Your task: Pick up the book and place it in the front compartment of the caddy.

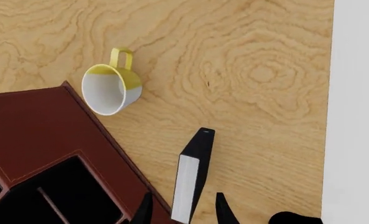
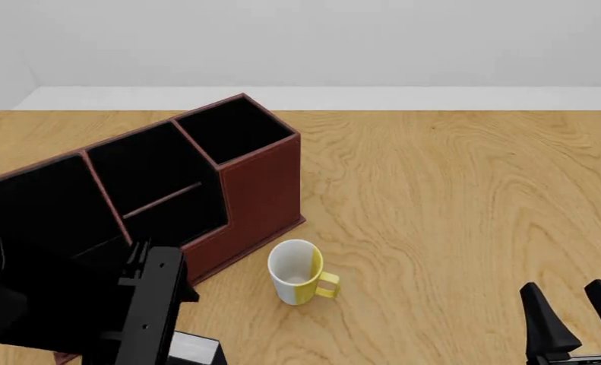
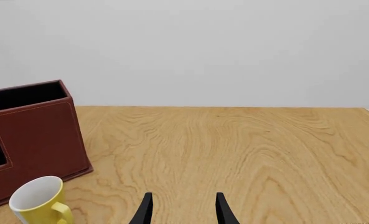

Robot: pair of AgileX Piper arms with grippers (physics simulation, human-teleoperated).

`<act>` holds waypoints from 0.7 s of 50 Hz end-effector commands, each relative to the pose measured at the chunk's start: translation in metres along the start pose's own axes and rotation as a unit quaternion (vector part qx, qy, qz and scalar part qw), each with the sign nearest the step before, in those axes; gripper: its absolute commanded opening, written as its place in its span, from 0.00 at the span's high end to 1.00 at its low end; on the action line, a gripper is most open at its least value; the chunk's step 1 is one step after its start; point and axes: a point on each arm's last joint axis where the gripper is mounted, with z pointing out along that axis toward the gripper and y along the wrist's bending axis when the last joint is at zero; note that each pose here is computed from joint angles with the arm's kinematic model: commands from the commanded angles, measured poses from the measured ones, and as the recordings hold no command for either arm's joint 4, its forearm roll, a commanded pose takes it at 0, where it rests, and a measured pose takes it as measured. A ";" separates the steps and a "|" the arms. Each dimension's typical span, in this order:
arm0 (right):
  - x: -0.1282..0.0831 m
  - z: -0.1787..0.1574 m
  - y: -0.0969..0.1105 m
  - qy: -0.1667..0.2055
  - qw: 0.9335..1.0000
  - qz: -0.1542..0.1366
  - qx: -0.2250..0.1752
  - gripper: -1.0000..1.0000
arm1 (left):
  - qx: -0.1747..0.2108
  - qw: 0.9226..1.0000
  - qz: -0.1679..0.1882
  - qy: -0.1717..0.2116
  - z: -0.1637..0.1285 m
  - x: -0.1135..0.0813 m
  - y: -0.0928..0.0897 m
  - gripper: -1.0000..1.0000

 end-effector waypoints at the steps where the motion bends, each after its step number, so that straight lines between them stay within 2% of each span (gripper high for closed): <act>1: -0.001 0.000 -0.001 -0.001 1.000 0.003 0.005 0.00 | 0.040 0.996 0.066 0.043 0.024 0.011 -0.002 0.00; 2: -0.001 0.000 -0.001 -0.001 1.000 0.003 0.005 0.00 | 0.042 0.996 0.066 0.044 0.025 0.011 -0.002 0.00; 5: -0.001 0.000 -0.001 -0.002 1.000 0.004 0.006 0.00 | 0.046 0.994 0.082 0.059 0.030 0.027 -0.001 0.00; 15: -0.001 0.000 -0.001 -0.002 1.000 0.007 0.011 0.00 | 0.046 0.992 0.098 0.062 0.030 0.031 0.000 0.00; 19: -0.001 0.000 -0.001 -0.003 1.000 0.007 0.012 0.00 | 0.041 0.991 0.105 0.070 0.029 0.044 0.003 0.00; 26: -0.001 0.000 -0.001 -0.002 1.000 0.008 0.012 0.00 | 0.044 0.991 0.105 0.065 0.030 0.035 0.003 0.00; 35: -0.001 0.001 -0.001 -0.002 1.000 0.009 0.013 0.00 | 0.036 0.991 0.112 0.065 0.026 0.037 0.008 0.00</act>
